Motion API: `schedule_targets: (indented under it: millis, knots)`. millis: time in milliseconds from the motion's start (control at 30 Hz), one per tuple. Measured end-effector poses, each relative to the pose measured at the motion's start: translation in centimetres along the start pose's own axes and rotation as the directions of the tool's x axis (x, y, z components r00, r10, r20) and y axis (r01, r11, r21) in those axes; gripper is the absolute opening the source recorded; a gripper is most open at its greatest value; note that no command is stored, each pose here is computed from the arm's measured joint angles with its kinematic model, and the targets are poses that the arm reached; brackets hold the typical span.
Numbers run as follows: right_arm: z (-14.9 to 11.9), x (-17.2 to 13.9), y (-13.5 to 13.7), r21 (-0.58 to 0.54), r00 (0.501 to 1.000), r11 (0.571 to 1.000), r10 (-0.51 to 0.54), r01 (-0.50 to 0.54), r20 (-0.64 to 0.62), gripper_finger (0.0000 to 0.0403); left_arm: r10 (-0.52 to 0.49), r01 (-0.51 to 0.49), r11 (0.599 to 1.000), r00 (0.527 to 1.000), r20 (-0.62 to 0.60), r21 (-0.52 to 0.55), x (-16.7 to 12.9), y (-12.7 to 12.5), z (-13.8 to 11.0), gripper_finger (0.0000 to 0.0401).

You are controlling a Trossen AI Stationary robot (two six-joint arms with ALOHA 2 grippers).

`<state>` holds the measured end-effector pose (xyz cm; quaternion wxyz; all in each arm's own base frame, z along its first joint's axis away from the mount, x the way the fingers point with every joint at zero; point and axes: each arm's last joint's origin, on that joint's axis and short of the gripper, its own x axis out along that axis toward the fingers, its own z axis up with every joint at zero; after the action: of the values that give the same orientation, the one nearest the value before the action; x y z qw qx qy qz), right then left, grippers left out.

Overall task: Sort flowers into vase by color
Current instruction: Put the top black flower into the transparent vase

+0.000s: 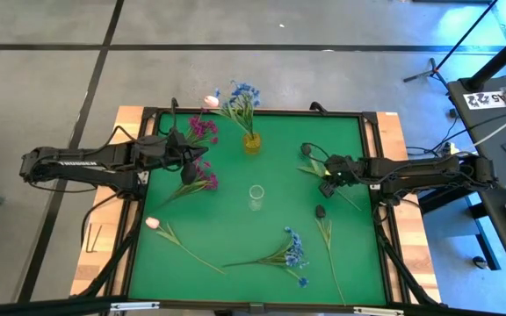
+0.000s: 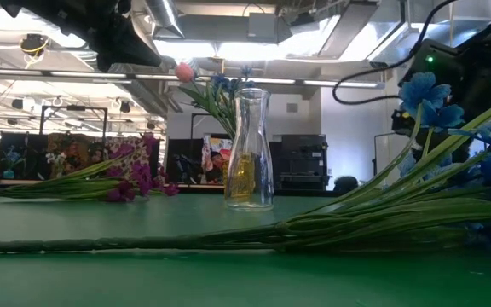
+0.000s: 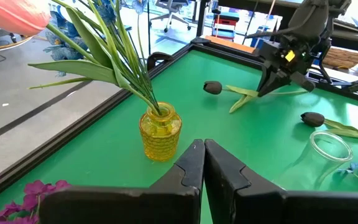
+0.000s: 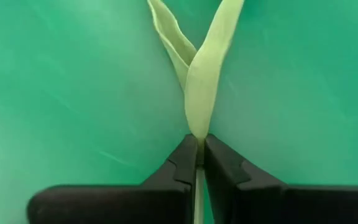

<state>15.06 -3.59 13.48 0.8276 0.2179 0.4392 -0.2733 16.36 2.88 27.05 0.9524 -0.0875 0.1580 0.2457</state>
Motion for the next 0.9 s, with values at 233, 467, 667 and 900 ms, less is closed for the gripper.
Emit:
schedule_targets:
  millis: [233, 467, 667, 900]
  knots:
    - [1.8, -0.8, 0.8, -0.019, 0.996, 0.999, 0.05, -0.048, 0.074, 0.0006, 0.0, 0.0, 1.0, 1.0, 0.0, -0.002, 0.0, 0.0, 0.0, 0.0006]
    - [4.7, -2.5, 2.2, -0.084, 0.971, 0.988, 0.145, -0.131, 0.189, 0.0013, 0.0, 0.0, 1.0, 1.0, 0.0, -0.004, 0.0, 0.0, 0.0, 0.0006]
    - [7.3, -4.2, 3.5, -0.16, 0.899, 0.957, 0.282, -0.24, 0.337, 0.0015, 0.0, 0.0, 1.0, 1.0, 0.0, -0.004, 0.0, 0.0, 0.0, 0.0006]
    - [9.1, -5.6, 4.6, -0.264, 0.763, 0.89, 0.455, -0.372, 0.46, 0.0015, 0.001, -0.001, 1.0, 1.0, -0.006, -0.002, 0.0, 0.0, -0.1, 0.0006]
